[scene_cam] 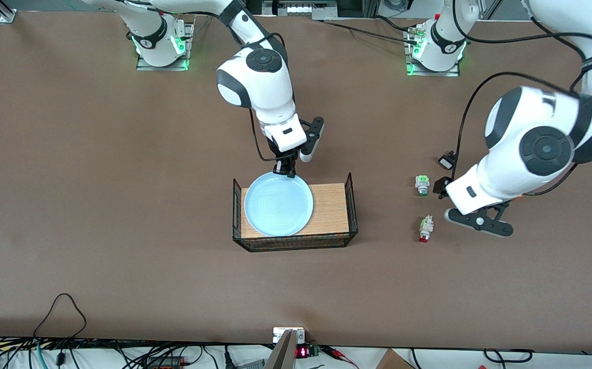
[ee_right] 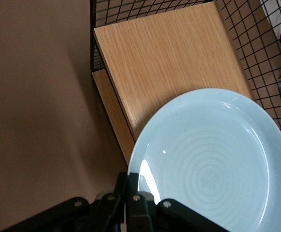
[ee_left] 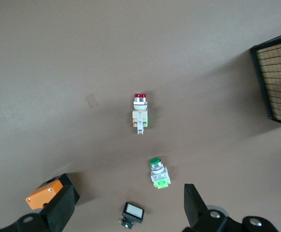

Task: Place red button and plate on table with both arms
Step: 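Lower the red button onto the table beside the box and open the left gripper, then grasp the plate rim with the right gripper while the left gripper withdraws, then carry the blue plate out of the box and lower it onto the table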

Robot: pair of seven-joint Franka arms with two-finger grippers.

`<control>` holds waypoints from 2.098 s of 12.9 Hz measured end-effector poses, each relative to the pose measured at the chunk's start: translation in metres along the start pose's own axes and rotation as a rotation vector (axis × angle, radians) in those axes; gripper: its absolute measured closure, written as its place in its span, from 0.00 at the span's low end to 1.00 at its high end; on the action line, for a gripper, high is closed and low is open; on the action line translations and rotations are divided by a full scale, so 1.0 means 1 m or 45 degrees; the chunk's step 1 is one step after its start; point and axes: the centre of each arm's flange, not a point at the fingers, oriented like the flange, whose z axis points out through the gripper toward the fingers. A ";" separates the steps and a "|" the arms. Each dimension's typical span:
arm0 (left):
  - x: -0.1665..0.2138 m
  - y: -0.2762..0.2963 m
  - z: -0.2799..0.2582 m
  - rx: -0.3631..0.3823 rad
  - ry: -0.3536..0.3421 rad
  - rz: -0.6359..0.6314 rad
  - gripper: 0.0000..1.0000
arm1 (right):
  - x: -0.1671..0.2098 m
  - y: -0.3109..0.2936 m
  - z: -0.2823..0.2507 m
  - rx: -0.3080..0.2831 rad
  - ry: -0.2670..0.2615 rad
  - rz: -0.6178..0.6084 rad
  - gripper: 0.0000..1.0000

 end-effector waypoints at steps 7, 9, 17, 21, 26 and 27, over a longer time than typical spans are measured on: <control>-0.010 -0.014 -0.072 -0.017 0.003 -0.041 0.00 | 0.051 -0.033 -0.075 0.004 -0.049 0.059 0.98; -0.012 -0.018 -0.081 -0.017 0.008 -0.050 0.00 | 0.049 -0.021 -0.110 -0.001 -0.131 0.097 0.98; -0.029 -0.041 -0.113 -0.003 0.042 -0.105 0.00 | -0.070 0.133 -0.186 -0.071 -0.327 0.360 0.98; -0.047 -0.053 -0.121 -0.002 -0.024 -0.135 0.00 | -0.178 0.203 -0.158 -0.089 -0.362 0.507 0.98; -0.067 -0.057 -0.114 -0.058 0.009 -0.179 0.00 | -0.280 0.207 -0.090 -0.039 -0.478 0.747 0.98; -0.079 -0.061 -0.110 -0.048 0.041 -0.199 0.00 | -0.290 0.201 -0.075 -0.034 -0.495 0.811 0.98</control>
